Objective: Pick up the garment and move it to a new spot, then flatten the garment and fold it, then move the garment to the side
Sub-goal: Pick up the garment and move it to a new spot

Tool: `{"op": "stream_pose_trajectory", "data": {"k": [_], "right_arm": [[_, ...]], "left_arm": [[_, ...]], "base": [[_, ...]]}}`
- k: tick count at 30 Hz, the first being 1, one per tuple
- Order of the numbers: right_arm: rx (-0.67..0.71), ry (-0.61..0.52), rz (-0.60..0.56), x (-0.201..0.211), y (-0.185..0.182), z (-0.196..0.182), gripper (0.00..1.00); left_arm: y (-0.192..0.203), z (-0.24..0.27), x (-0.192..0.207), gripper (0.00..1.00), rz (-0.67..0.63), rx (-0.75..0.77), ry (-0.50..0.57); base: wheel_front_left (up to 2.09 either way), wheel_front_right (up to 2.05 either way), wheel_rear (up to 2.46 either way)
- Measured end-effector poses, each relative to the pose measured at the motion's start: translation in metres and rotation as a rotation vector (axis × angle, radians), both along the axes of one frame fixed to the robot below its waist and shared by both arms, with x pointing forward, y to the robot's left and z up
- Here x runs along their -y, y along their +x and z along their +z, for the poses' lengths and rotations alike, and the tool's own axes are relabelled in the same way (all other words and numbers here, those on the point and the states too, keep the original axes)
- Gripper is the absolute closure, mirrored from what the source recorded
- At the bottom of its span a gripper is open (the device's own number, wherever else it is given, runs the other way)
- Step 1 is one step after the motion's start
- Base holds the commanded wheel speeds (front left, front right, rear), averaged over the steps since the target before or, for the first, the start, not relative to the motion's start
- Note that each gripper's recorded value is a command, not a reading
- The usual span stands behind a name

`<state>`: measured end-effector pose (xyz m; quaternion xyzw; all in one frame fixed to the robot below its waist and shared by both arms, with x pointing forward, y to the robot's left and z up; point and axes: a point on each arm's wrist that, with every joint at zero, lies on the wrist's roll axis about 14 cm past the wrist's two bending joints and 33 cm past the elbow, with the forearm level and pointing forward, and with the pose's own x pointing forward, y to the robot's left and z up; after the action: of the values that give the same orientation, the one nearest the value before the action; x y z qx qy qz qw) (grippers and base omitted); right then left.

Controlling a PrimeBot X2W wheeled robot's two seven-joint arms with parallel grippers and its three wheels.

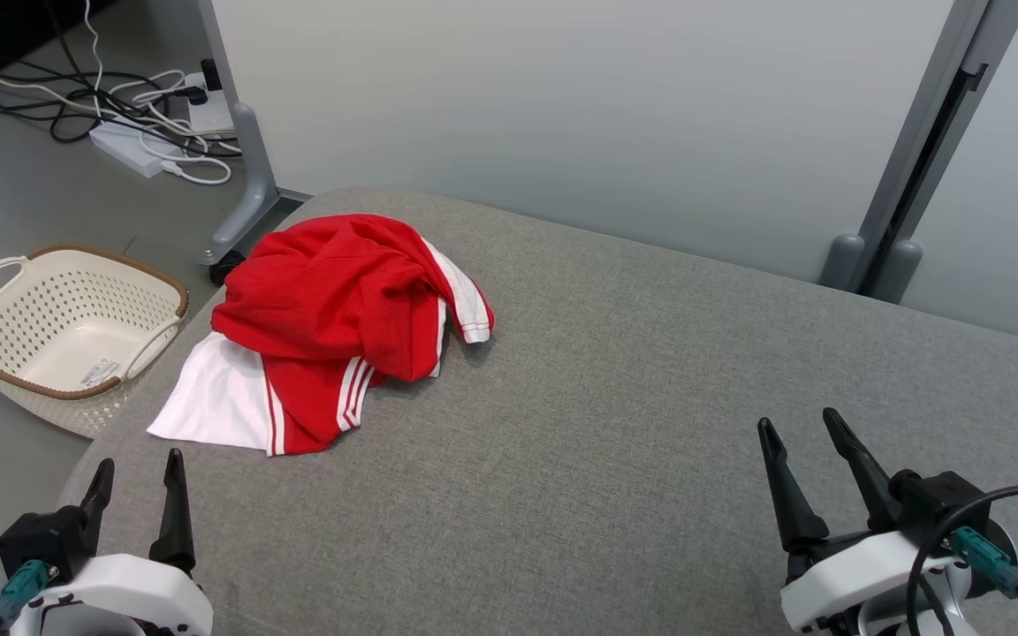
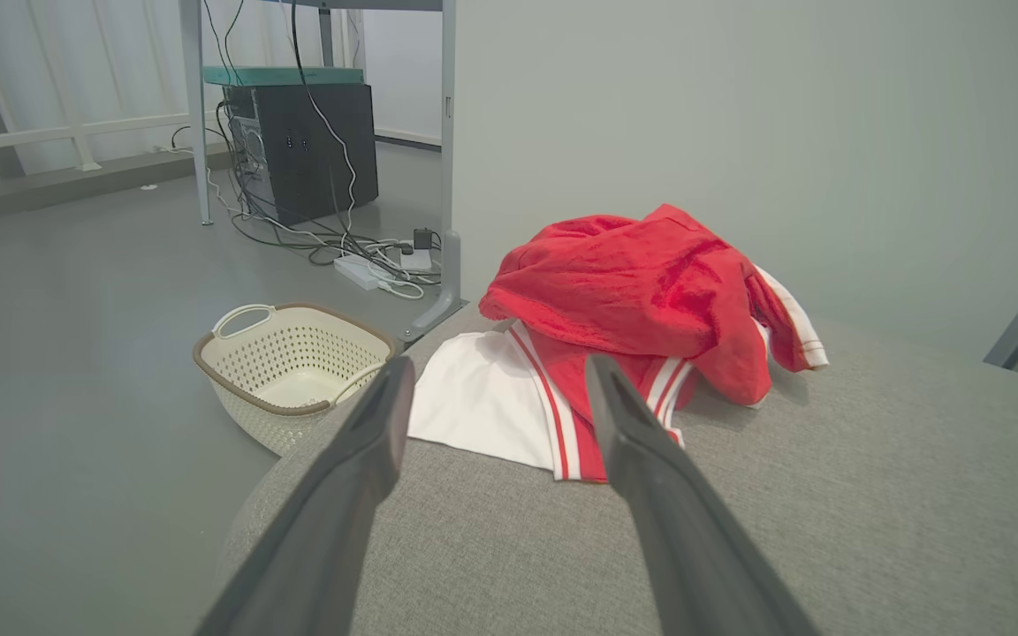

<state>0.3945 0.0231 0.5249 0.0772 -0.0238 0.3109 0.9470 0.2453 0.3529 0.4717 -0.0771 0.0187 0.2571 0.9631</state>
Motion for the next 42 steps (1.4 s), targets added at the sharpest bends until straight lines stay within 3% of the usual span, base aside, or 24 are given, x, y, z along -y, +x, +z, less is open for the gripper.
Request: {"op": "stream_pose_trajectory", "data": {"k": [8, 13, 19, 24, 31, 36, 41, 42], "right_arm": [[-0.005, 0.001, -0.009, 0.003, 0.002, -0.002, 0.0], [-0.01, -0.003, -0.02, 0.006, 0.005, -0.005, 0.0], [-0.009, -0.014, -0.031, 0.01, 0.02, -0.004, 0.0], [-0.021, -0.033, -0.047, 0.018, 0.043, -0.012, 0.0], [-0.082, -0.054, -0.091, 0.038, 0.066, -0.041, 0.0], [-0.131, -0.064, -0.134, 0.054, 0.074, -0.063, 0.0], [-0.153, -0.08, -0.161, 0.067, 0.079, -0.075, 0.0], [-0.153, -0.081, -0.165, 0.068, 0.08, -0.076, 0.0]], "left_arm": [[0.005, 0.0, 0.003, 0.0, -0.014, -0.007, -0.015], [0.03, 0.029, 0.002, 0.0, -0.054, 0.048, 0.018], [0.089, 0.086, 0.005, 0.0, -0.141, 0.127, 0.074], [0.144, 0.098, 0.014, 0.0, -0.23, 0.106, 0.047], [0.198, 0.039, 0.016, 0.0, -0.291, -0.113, -0.043], [0.208, -0.024, 0.022, 0.0, -0.303, -0.308, -0.159], [0.213, -0.054, 0.022, 0.0, -0.314, -0.434, -0.176], [0.212, -0.058, 0.02, 0.09, -0.313, -0.451, -0.17]], "base": [[0.0, 0.0, 0.0], [0.0, 0.0, 0.0], [0.0, 0.0, 0.0], [0.0, 0.0, 0.0], [0.0, 0.0, 0.0], [0.0, 0.0, 0.0], [0.0, 0.0, 0.0], [0.0, 0.0, 0.0]]}}
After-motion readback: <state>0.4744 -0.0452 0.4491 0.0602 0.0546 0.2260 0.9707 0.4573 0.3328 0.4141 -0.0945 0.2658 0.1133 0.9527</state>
